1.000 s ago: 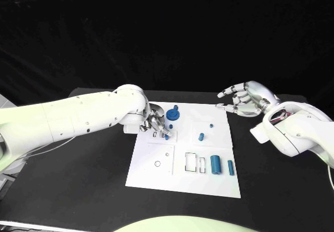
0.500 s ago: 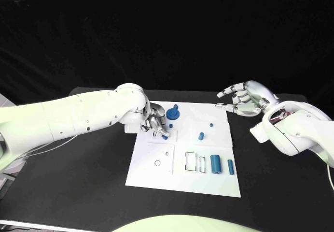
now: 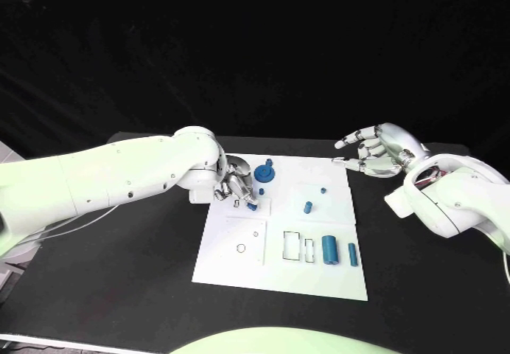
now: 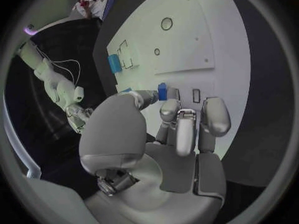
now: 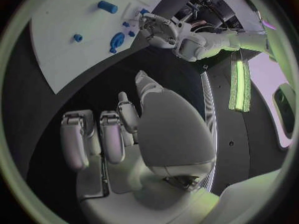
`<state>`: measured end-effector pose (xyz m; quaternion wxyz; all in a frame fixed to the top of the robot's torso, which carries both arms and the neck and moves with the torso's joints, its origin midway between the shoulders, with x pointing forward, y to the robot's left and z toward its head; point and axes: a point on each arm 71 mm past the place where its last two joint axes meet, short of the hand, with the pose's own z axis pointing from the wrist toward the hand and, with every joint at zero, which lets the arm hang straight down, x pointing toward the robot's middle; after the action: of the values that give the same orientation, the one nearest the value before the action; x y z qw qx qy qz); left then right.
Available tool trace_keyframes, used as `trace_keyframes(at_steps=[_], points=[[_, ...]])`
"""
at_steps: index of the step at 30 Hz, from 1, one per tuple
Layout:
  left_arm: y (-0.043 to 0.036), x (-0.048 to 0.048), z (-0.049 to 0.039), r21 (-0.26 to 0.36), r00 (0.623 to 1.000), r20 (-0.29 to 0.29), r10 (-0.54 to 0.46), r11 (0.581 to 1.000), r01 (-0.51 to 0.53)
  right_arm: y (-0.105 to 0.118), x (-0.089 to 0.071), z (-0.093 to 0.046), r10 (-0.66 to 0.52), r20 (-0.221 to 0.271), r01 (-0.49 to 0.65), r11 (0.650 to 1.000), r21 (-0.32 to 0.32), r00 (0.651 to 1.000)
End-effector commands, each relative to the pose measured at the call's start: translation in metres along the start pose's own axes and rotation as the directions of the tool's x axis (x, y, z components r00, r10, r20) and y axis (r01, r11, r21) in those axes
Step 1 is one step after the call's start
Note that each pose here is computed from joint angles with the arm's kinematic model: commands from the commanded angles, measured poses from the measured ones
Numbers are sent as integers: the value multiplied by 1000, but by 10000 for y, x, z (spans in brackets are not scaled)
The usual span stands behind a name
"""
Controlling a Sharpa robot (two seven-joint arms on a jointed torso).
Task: Assemble the parts on the task board
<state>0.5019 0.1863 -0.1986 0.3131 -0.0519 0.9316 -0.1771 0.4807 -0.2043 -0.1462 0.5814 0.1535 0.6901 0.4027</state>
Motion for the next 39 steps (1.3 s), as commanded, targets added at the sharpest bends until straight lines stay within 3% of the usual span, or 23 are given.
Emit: trace_keyframes(at_steps=[1,7,14,19,28,39], points=[[-15,-36,-31,27,996,51,-76,997,75,-5,11,-4,-7,-16,7,1000,-2,1000],[9,-83,-62,25,989,121,-84,996,81,-10,9,-7,-7,-15,7,1000,-2,1000],[-17,-80,-74,-5,979,200,35,999,-35,-13,7,-11,-7,-15,7,1000,-1,1000],[-4,-43,-71,-40,970,236,64,998,-56,-19,13,-13,-7,-17,7,1000,-1,1000],[35,35,-53,-69,962,257,90,995,-74,-24,17,-15,-6,-18,6,1000,-1,1000],[65,125,-10,-88,967,233,104,993,-85,-37,25,-14,22,-27,-22,1000,13,999]])
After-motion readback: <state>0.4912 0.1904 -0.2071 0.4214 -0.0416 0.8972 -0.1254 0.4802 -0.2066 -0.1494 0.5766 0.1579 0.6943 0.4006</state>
